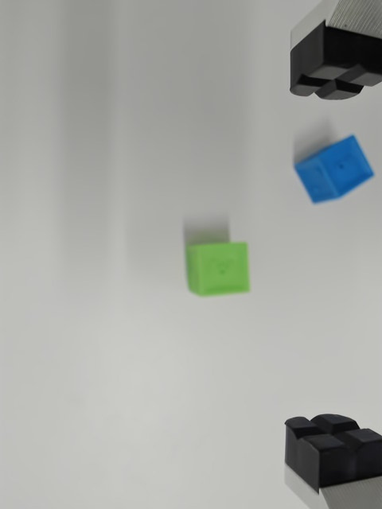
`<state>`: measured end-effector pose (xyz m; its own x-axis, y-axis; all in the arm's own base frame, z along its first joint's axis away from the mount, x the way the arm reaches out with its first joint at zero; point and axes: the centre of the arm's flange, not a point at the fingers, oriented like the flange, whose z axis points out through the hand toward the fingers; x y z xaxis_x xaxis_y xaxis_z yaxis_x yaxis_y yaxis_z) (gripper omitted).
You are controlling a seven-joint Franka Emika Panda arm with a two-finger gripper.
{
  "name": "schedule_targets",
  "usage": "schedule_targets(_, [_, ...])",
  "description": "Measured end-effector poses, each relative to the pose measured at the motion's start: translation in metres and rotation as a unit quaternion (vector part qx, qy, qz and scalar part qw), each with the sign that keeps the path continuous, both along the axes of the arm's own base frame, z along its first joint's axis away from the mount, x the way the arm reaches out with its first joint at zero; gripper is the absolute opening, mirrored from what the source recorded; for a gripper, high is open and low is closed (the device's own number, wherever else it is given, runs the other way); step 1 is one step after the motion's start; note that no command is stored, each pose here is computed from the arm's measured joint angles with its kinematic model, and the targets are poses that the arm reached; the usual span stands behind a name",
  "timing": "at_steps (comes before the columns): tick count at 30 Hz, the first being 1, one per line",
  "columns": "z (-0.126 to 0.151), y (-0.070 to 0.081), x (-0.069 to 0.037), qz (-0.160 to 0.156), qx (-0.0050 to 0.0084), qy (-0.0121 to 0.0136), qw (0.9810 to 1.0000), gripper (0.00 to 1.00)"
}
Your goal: Stack cube
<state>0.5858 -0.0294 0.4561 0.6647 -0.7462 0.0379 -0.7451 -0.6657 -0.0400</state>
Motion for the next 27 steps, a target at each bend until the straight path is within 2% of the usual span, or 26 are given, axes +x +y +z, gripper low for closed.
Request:
schedule_targets(13, [-0.0001,0.0,0.0,0.0,0.0,0.0001,1.0,1.0])
schedule_targets(27, [-0.0076,-0.0018,-0.006,0.009,-0.0001,0.0035,1.0,1.0])
